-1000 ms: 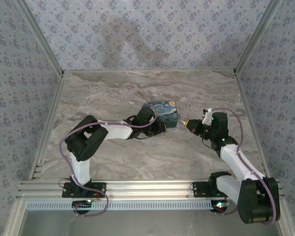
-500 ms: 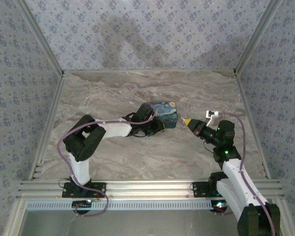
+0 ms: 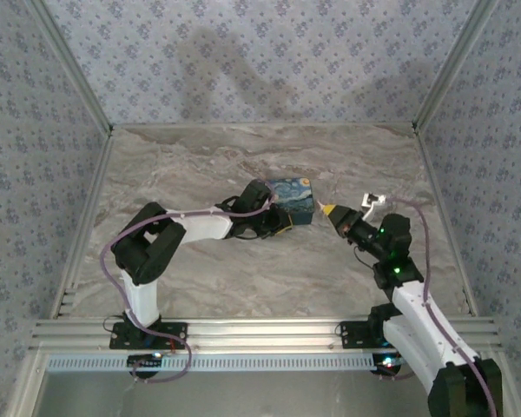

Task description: Unlock the padlock with the key

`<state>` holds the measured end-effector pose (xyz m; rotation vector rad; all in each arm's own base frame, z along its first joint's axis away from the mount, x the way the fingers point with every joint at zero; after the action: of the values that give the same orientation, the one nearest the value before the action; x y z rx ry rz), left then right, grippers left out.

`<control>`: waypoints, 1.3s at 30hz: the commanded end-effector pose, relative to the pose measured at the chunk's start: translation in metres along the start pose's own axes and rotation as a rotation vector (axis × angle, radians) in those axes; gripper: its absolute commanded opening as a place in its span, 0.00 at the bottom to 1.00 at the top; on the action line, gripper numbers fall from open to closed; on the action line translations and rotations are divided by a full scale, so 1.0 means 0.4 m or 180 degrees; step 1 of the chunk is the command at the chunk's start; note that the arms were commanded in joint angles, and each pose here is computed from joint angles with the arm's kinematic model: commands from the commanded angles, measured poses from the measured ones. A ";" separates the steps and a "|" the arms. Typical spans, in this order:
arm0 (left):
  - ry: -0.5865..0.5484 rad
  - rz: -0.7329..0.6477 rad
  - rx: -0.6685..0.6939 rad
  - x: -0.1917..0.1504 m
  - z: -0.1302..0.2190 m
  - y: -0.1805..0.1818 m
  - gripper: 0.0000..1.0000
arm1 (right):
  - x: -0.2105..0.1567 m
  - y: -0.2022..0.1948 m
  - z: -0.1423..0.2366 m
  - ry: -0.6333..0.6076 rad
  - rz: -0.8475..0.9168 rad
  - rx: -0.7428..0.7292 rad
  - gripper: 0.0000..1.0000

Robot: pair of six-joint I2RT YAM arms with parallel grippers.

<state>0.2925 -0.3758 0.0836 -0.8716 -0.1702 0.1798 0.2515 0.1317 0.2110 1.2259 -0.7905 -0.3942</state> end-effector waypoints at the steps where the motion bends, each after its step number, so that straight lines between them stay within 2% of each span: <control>1: 0.0029 -0.0019 -0.0274 0.007 0.044 -0.088 0.15 | -0.023 -0.070 -0.016 -0.0114 -0.0311 -0.0185 0.00; 7: 0.0036 -0.0006 -0.0301 0.008 0.045 -0.094 0.15 | -0.101 -0.155 -0.050 -0.0031 -0.0462 -0.0473 0.00; 16: 0.0013 0.0002 -0.0354 0.011 0.045 -0.100 0.15 | -0.167 -0.197 -0.116 0.0182 -0.0577 -0.0555 0.00; 39: -0.0061 0.0040 -0.0598 0.013 0.051 -0.108 0.15 | -0.163 -0.204 -0.163 0.0128 -0.0875 -0.0389 0.00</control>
<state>0.2954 -0.3838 0.1034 -0.9786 -0.1768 0.2039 0.2592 0.1907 0.0895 1.1700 -0.5121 -0.6288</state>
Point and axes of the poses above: each hand's point on the last joint's axis, 136 mm out from that joint toward the fingers, its own z axis back along the fingers, its own y axis along the line the jaws close on, x = y × z, the point moved 2 cm from there along z, back along the fingers
